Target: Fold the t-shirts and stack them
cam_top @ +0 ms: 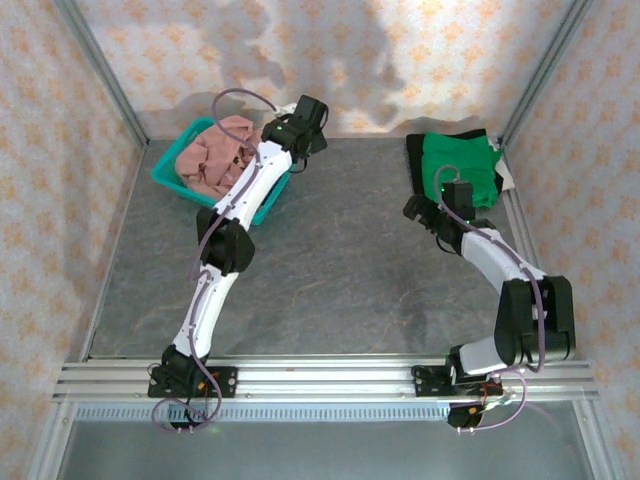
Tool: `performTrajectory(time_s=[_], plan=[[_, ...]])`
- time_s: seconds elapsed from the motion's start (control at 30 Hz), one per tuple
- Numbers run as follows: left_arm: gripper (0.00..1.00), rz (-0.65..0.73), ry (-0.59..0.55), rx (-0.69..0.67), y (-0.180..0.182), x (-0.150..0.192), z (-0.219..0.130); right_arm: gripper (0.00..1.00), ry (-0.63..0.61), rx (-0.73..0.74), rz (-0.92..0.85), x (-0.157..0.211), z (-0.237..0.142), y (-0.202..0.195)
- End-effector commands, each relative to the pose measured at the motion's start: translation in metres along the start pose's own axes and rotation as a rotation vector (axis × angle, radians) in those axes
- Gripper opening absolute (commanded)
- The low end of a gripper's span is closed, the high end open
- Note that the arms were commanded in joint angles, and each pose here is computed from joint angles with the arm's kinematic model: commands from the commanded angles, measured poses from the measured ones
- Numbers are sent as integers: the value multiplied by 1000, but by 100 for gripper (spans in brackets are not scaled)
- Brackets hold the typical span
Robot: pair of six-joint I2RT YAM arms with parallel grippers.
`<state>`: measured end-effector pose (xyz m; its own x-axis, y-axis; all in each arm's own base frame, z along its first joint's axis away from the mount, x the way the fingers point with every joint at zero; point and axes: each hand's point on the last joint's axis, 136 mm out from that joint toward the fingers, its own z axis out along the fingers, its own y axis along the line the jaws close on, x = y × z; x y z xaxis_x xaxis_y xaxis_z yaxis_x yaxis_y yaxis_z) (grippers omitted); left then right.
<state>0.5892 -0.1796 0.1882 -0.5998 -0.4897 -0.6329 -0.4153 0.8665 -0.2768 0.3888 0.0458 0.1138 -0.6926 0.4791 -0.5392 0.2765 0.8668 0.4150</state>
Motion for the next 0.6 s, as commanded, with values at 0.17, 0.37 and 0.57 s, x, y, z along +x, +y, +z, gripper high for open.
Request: performTrajectory(time_s=[0.17,0.37,0.57], plan=[[71,-295,41,-15,33,-11,53,99,81,-70,-71,7,-1,16],[68,-314,75,45,22,0,77,99,90,-125,-83,10,-5,25],[68,-358,94,82,17,10,99,99,103,-168,-81,14,-6,31]])
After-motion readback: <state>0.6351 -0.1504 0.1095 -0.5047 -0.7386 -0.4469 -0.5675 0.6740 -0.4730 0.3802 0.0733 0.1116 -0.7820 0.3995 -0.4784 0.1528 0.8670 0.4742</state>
